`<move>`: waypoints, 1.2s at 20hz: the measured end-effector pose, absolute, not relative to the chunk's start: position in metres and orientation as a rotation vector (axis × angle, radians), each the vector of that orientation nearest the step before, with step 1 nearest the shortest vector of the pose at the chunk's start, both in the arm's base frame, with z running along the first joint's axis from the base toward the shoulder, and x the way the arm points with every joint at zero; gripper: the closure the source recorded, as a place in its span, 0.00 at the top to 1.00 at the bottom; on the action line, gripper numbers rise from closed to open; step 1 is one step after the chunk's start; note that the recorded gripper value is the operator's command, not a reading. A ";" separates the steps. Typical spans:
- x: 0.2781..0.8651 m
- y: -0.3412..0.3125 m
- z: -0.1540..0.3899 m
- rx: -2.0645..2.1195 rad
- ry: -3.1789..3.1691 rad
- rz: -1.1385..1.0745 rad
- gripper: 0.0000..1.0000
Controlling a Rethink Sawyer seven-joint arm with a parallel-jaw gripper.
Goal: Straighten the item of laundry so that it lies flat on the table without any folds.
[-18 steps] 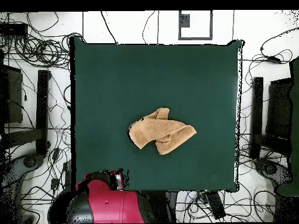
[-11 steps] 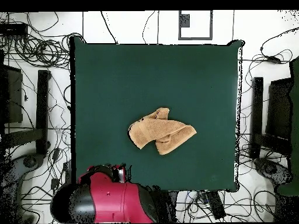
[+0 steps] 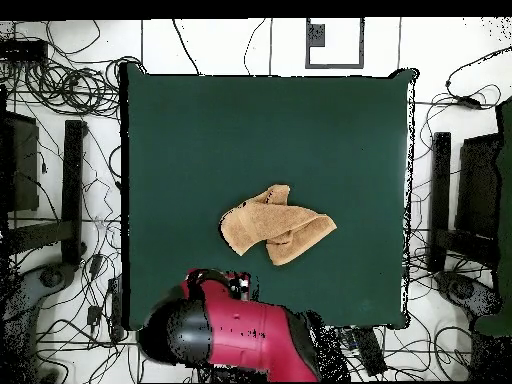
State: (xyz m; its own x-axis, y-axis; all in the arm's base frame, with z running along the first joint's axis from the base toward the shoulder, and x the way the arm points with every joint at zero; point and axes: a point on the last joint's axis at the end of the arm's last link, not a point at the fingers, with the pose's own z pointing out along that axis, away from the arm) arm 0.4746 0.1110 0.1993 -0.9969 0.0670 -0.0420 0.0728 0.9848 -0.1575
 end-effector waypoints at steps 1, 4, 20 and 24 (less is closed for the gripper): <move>0.476 0.102 0.199 0.138 3.089 -0.252 1.00; 0.482 0.066 0.201 0.247 3.067 -0.271 1.00; 0.492 -0.005 0.205 0.332 2.876 -0.370 1.00; 0.489 -0.010 0.192 0.342 2.900 -0.379 1.00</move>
